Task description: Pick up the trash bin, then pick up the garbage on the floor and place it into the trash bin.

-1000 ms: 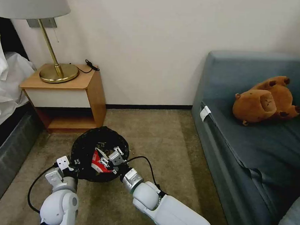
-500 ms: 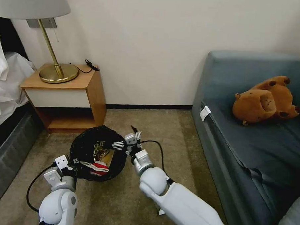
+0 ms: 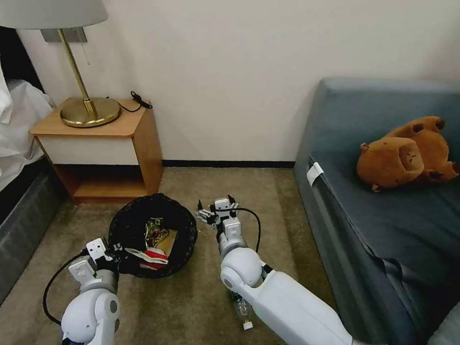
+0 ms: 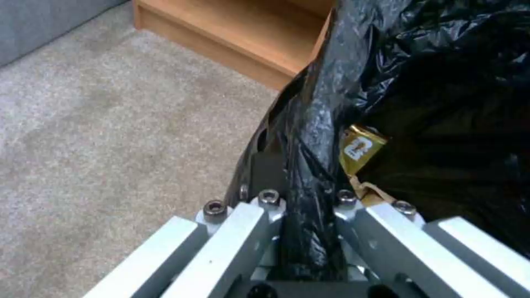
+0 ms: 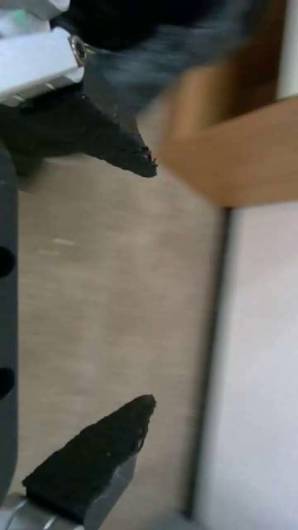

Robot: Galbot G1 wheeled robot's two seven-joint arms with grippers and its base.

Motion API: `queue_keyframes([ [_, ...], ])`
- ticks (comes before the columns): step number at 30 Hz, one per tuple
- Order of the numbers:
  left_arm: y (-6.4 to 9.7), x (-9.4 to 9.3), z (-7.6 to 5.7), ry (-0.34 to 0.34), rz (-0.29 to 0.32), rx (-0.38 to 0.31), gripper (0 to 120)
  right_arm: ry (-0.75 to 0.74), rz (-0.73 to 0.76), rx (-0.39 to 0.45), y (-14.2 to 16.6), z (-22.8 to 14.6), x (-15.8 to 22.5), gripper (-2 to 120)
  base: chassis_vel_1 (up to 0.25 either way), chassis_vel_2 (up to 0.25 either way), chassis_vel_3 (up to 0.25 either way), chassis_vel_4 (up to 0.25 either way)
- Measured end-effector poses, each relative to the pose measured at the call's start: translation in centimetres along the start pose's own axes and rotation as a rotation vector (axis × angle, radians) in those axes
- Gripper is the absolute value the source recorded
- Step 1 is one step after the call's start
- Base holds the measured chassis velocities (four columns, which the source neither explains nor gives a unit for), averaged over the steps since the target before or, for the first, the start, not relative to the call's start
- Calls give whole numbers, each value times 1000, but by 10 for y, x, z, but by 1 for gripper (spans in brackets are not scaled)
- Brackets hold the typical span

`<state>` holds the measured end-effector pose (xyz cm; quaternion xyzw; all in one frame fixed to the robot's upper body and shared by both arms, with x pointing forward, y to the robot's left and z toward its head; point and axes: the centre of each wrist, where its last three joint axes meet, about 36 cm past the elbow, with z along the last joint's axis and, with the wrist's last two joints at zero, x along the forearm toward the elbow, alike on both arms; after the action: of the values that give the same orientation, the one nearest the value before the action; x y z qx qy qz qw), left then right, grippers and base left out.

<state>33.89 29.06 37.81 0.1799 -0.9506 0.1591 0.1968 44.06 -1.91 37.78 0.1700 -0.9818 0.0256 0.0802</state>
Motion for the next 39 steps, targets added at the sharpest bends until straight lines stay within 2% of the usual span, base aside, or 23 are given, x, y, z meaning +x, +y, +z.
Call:
queue_keyframes([
  [3, 0, 0, -1, 0, 2, 0, 2, 130, 50, -4, -3, -9, 3, 100, 0, 0, 0, 0],
  [4, 0, 0, -1, 0, 2, 0, 2, 130, 50, -4, -3, -9, 3, 100, 0, 0, 0, 0],
  [6, -1, 0, 0, 2, 3, -1, 2, 407, 68, -51, 6, -21, 14, 100, 0, 0, 0, 0],
  [13, -1, 0, 1, 4, 4, -3, 2, 598, 71, -54, 9, -16, 14, 100, 0, 0, 0, 0],
  [15, 1, 0, 1, 4, 2, 0, 2, 678, 89, -50, 9, 3, 17, 100, 0, 0, 0, 0],
  [25, 1, 1, 1, 2, 2, 0, 2, 783, 163, -24, 2, 54, 29, 100, 0, 0, 0, 0],
  [39, -1, 2, 3, 0, 2, -16, 2, 794, 175, -45, -5, 79, 40, 100, 0, 0, 0, 0],
])
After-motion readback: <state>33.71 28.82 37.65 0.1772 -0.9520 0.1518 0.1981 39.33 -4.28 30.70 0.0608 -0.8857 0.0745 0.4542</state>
